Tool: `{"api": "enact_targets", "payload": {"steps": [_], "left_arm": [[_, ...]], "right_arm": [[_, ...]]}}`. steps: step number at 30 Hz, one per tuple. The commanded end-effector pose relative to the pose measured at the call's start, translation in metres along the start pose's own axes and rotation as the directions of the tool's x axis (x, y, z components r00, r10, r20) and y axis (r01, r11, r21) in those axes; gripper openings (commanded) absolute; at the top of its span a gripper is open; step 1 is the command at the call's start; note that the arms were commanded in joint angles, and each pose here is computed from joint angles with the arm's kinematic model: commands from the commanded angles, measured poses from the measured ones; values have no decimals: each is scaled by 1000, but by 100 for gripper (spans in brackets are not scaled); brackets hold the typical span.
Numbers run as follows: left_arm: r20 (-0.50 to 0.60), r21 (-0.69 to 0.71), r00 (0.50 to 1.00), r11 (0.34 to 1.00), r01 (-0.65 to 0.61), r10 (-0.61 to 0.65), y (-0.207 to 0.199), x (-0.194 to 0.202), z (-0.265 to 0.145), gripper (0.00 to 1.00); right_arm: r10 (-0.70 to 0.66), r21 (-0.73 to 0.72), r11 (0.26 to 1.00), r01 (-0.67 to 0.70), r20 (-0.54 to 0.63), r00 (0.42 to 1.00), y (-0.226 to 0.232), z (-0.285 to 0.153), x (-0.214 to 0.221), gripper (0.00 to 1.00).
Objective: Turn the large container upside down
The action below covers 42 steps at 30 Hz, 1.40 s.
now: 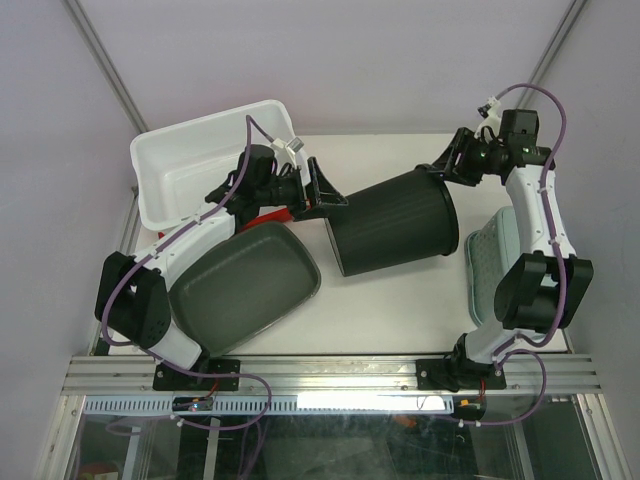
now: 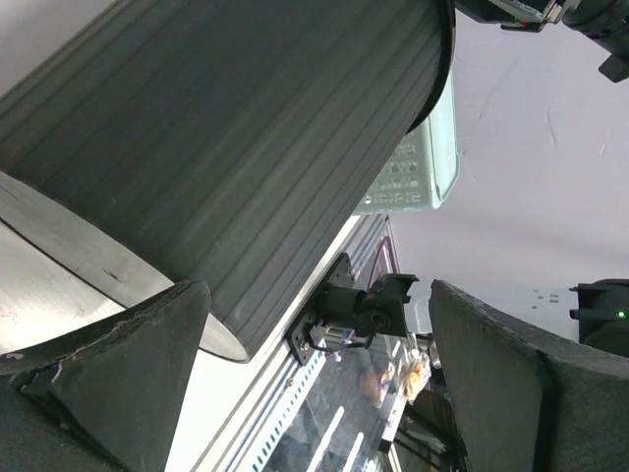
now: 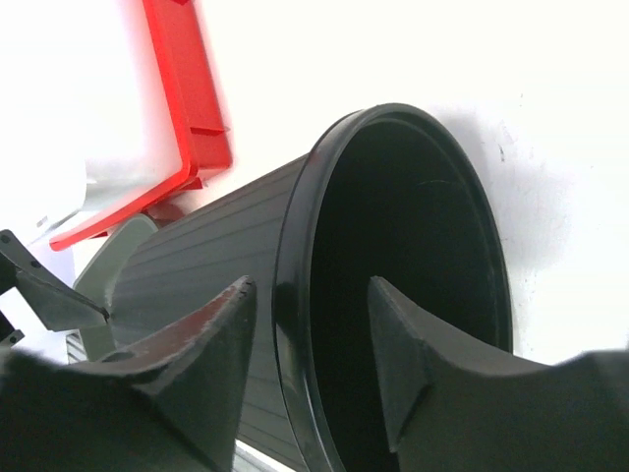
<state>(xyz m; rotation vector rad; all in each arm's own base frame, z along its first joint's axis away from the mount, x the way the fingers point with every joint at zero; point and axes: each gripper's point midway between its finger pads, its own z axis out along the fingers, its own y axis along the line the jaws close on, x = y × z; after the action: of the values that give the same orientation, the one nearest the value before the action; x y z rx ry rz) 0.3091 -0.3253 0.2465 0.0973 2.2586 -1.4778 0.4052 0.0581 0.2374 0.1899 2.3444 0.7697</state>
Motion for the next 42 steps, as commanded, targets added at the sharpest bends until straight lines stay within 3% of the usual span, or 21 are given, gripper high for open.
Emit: {"api": "enact_targets", "payload": {"steps": [1,8,15,22,35,42], "left_arm": [[18,85,999,996,-35,34,-21,-8,-2,99],[10,114,1000,993,-28,27,-26,-8,0,99],[17,119,999,992,-35,33,-30,-9,-3,99],[24,120,999,992,-45,42,-31,-10,-4,99],[37,40,991,991,-128,127,-33,-12,-18,99],[1,17,991,991,-130,130,-28,-1,-25,99]], "right_arm": [[-114,40,993,111,86,990,16,-31,-17,48],[-122,64,991,119,58,991,12,-32,-6,36],[-127,65,990,125,24,992,9,-33,7,33],[-119,83,989,120,-18,993,6,-43,31,50],[-131,269,954,129,-12,991,-15,-80,58,51],[-117,331,935,123,-38,992,-23,-95,76,59]]}}
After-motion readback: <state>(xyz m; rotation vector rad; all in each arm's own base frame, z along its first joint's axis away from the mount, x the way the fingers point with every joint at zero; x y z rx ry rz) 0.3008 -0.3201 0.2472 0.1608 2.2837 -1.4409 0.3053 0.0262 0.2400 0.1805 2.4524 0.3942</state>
